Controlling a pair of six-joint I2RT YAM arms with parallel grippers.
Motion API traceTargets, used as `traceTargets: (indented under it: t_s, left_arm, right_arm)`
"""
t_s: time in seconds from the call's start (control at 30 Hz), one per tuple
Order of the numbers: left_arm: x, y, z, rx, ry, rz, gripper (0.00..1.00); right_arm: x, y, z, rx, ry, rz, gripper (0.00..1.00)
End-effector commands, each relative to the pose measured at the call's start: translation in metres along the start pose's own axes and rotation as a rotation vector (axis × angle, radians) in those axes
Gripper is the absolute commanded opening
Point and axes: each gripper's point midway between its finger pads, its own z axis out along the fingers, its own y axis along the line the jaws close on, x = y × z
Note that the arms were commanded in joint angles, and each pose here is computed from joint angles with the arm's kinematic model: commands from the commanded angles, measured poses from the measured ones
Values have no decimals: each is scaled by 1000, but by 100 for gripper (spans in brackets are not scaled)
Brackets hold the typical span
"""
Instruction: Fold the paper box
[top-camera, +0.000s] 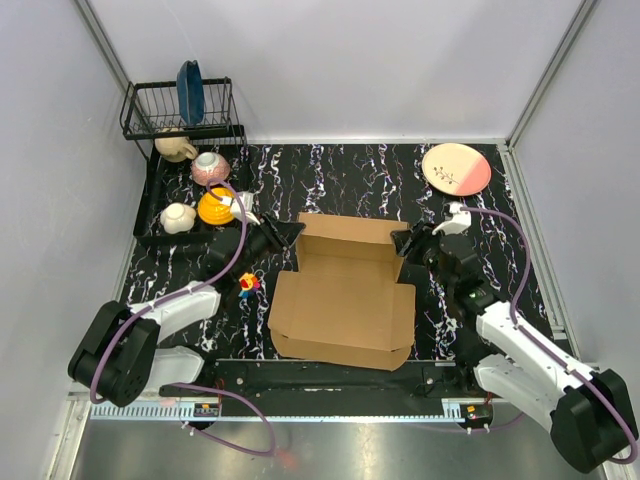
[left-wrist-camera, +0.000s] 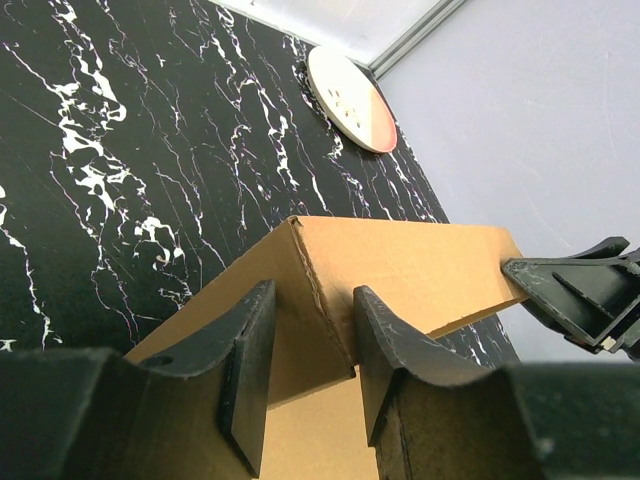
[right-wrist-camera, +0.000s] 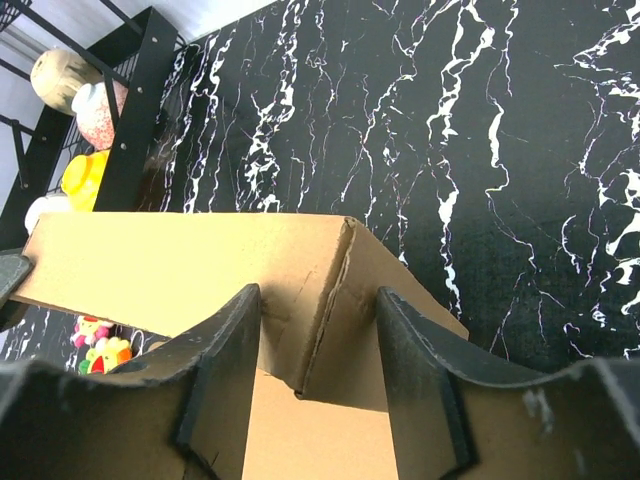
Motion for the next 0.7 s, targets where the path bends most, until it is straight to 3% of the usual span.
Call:
traceTargets:
  t_s: [0.0,0.3,0.67]
  left_arm:
    - [18,16,-6,-55,37,-8,38]
    - [39,15,-14,-36,42,-40,39]
    - [54,16,-19,-47,54,-35,40]
  right_arm:
    - [27,-31,-1,82,45,9,48]
    - [56,-48,-12,97,64,98,40]
    - [85,-70,-27,216,141,232,40]
